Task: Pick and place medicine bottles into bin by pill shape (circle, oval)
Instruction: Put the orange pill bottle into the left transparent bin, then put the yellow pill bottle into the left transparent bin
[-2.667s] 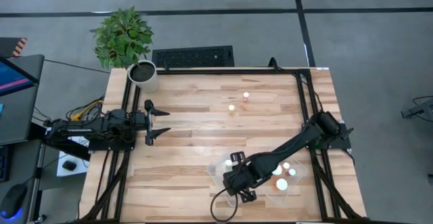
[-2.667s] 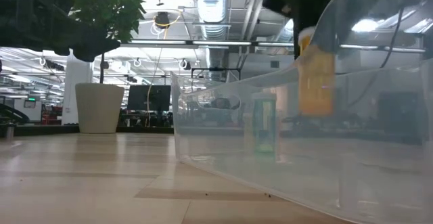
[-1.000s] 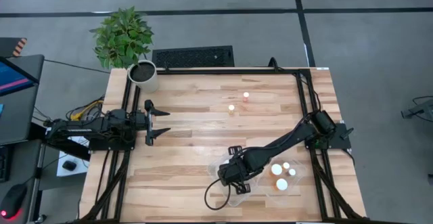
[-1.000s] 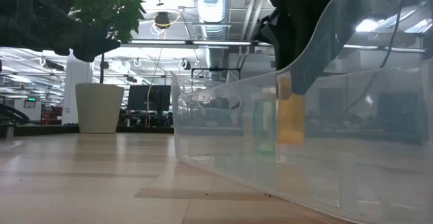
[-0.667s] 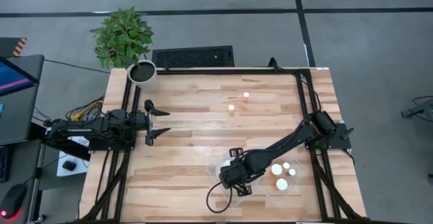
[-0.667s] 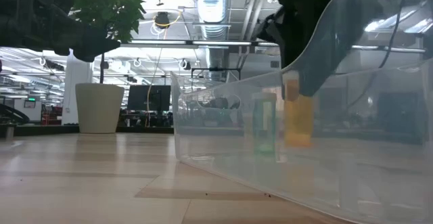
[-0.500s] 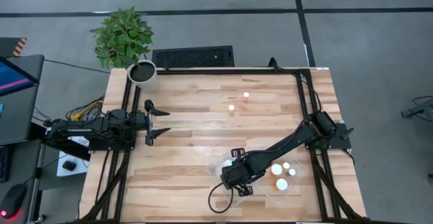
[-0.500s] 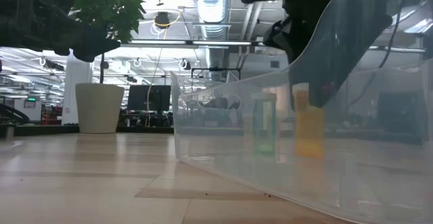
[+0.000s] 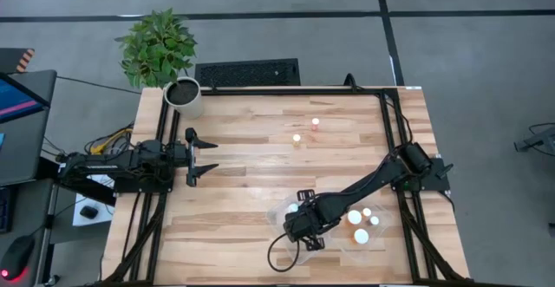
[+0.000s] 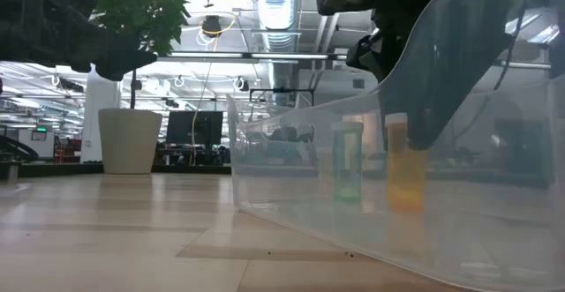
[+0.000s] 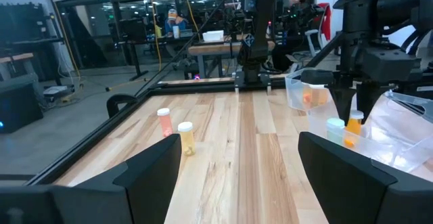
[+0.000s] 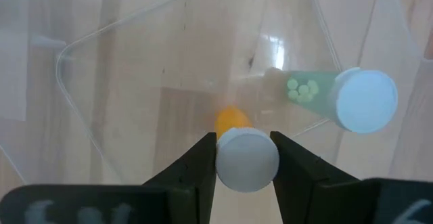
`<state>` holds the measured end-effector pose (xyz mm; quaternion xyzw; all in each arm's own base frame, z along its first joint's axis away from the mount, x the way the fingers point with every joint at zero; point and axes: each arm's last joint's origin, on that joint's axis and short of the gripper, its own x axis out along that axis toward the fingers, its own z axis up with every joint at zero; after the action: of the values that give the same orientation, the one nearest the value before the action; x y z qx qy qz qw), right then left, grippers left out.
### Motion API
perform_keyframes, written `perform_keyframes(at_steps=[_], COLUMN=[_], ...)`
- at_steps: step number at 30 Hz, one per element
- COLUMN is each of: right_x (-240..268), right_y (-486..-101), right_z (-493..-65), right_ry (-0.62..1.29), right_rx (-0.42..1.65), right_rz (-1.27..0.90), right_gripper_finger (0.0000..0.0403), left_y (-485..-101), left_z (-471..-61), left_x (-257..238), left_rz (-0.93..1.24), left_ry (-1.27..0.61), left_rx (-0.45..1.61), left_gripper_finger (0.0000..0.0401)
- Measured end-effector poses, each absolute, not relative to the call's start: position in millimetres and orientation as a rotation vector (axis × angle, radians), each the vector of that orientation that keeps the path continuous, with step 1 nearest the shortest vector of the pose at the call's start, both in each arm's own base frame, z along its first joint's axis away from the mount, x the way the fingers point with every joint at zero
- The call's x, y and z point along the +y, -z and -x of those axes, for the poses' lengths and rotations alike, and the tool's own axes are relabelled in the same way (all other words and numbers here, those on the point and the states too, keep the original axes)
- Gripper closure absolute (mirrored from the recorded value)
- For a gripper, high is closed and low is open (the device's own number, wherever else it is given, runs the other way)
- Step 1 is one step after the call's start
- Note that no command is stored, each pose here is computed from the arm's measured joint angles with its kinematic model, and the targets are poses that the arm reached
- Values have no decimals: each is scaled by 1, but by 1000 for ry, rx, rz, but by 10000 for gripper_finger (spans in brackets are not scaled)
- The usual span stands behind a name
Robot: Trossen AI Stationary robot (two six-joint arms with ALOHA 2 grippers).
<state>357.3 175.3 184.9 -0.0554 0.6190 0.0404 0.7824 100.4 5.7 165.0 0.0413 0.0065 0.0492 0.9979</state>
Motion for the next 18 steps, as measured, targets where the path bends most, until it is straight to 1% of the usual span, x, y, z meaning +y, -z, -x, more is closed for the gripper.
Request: perform_keyframes(at_steps=[3,11,14,18], right_x=[175,176,178,179], right_y=[-185,-188,-197,-212], right_z=[-357,-358,-362,-364], right_ry=[-92,-99,-106,-106], right_rx=[1340,1336,1310,1316], right_rz=[127,123,113,116], right_gripper_finger=[248,177,165,164], left_y=[-165,-165,-165,-165], left_z=[-100,-100,-100,-100], left_x=[6,6,6,6], left_rz=[-83,-83,-83,-83], left_ry=[-98,-98,-98,-98], left_rx=[13,13,13,13], left_gripper_finger=[108,108,108,108])
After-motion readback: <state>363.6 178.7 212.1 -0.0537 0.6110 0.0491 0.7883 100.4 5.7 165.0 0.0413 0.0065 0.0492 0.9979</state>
